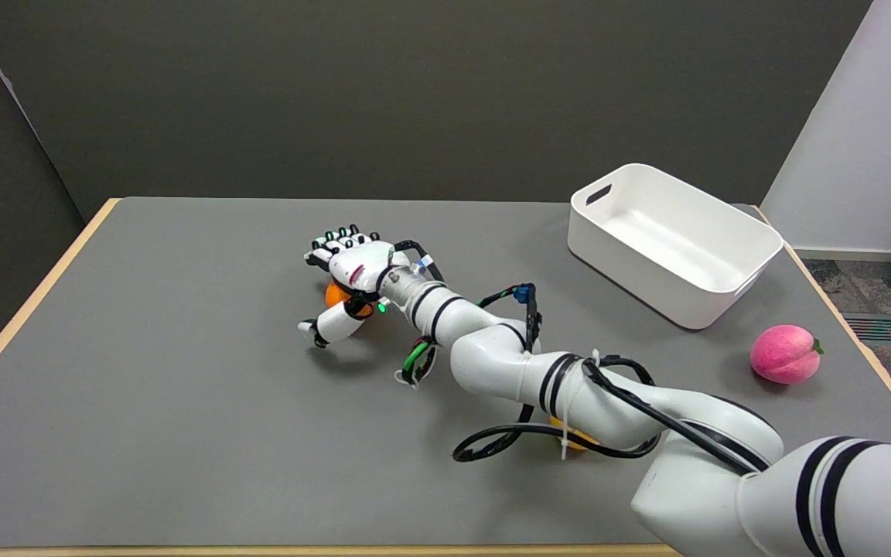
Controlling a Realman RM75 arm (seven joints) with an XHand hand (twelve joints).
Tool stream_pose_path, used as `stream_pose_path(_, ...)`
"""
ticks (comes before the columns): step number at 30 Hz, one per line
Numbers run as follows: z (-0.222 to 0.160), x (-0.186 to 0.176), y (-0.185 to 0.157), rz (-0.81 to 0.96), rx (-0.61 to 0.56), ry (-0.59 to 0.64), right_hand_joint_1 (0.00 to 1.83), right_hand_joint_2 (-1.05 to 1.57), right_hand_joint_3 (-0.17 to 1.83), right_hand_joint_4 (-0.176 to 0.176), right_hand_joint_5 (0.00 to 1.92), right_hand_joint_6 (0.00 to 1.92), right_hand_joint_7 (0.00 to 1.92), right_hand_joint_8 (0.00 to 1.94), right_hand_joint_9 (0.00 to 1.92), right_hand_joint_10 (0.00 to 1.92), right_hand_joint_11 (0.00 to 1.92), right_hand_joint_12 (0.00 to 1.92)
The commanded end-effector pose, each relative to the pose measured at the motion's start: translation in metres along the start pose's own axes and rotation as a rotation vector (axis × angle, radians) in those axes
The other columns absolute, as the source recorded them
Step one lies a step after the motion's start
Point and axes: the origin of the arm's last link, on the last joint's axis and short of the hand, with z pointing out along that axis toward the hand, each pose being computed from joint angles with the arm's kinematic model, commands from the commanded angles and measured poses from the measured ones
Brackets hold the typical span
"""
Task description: Pick up mango.
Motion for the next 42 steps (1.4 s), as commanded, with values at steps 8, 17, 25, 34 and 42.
stream_pose_path(8, -0.021, -0.013, 0.034, -0.048, -0.036, -0.008, 0.43, 0.58, 0.87, -0.006, 0.13, 0.39, 0.03, 0.21, 0.00, 0.17, 0.00, 0.43)
stream_pose_path(17, -0.027, -0.017, 0.040, -0.044, -0.050, 0.015, 0.74, 0.63, 0.97, 0.005, 0.23, 0.49, 0.26, 0.38, 0.20, 0.76, 0.13, 1.28)
stream_pose_path(25, -0.031, -0.016, 0.039, -0.048, -0.052, 0.051, 0.95, 0.79, 0.90, 0.025, 0.46, 1.08, 0.67, 0.86, 0.57, 1.17, 0.53, 1.63)
stream_pose_path(34, -0.034, 0.014, 0.042, -0.055, -0.052, 0.159, 1.17, 1.20, 0.14, -0.107, 0.56, 1.57, 0.85, 1.29, 0.75, 1.22, 0.68, 1.65)
stream_pose_path(42, -0.038, 0.059, 0.043, -0.125, -0.046, 0.291, 1.20, 1.20, 0.13, -0.176, 0.53, 1.54, 0.88, 1.32, 0.79, 1.26, 0.68, 1.67)
